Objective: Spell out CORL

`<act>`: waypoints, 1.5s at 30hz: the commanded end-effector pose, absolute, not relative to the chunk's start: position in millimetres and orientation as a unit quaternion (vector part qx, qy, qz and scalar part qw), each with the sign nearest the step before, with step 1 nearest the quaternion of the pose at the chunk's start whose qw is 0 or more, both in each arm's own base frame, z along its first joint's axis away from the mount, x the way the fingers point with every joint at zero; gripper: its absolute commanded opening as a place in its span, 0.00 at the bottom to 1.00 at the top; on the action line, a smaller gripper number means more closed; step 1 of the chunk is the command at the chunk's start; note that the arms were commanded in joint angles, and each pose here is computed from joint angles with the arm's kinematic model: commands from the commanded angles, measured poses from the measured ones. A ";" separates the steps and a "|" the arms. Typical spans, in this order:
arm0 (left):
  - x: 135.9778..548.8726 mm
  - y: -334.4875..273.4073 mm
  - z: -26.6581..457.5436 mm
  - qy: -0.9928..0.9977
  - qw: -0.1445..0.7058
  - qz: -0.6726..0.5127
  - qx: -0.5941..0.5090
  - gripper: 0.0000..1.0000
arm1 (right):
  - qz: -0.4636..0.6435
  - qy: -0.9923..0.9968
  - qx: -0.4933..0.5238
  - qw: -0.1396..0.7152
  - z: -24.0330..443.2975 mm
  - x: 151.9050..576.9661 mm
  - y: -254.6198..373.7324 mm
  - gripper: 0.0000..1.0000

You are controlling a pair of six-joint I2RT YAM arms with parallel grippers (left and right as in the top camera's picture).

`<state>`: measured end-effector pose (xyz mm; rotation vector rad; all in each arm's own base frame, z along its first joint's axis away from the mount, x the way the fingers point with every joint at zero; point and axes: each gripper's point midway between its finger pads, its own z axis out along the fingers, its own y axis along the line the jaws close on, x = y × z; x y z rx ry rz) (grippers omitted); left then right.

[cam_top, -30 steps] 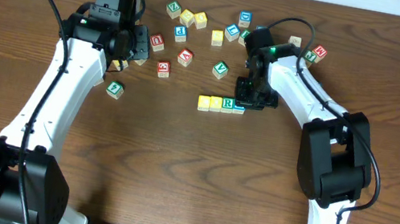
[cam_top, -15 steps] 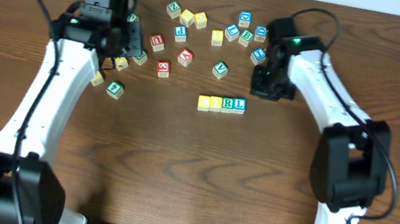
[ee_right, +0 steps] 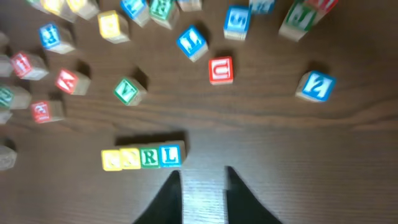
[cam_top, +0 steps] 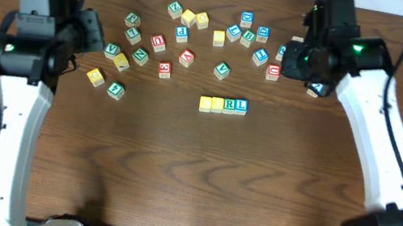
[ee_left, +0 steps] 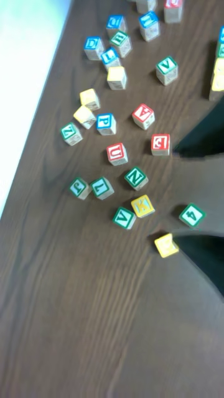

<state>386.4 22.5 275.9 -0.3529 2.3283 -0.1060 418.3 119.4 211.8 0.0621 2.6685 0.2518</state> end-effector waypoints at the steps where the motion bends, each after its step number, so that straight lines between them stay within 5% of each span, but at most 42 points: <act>1: 381.6 29.2 292.1 0.906 0.398 -0.033 -0.142 0.51 | 0.080 0.957 0.025 0.277 249.2 414.1 106.8 0.32; 9: 376.1 28.9 285.3 0.912 0.382 -0.032 -0.144 0.87 | 0.089 0.945 0.025 0.314 283.0 400.2 102.6 0.74; 15: 375.2 28.8 284.4 0.913 0.380 -0.032 -0.144 0.91 | 0.089 0.945 0.025 0.314 284.2 398.6 102.5 0.99; 45: 375.2 28.8 284.2 0.913 0.380 -0.032 -0.144 0.93 | 0.058 0.944 0.008 0.325 295.3 386.2 89.5 0.99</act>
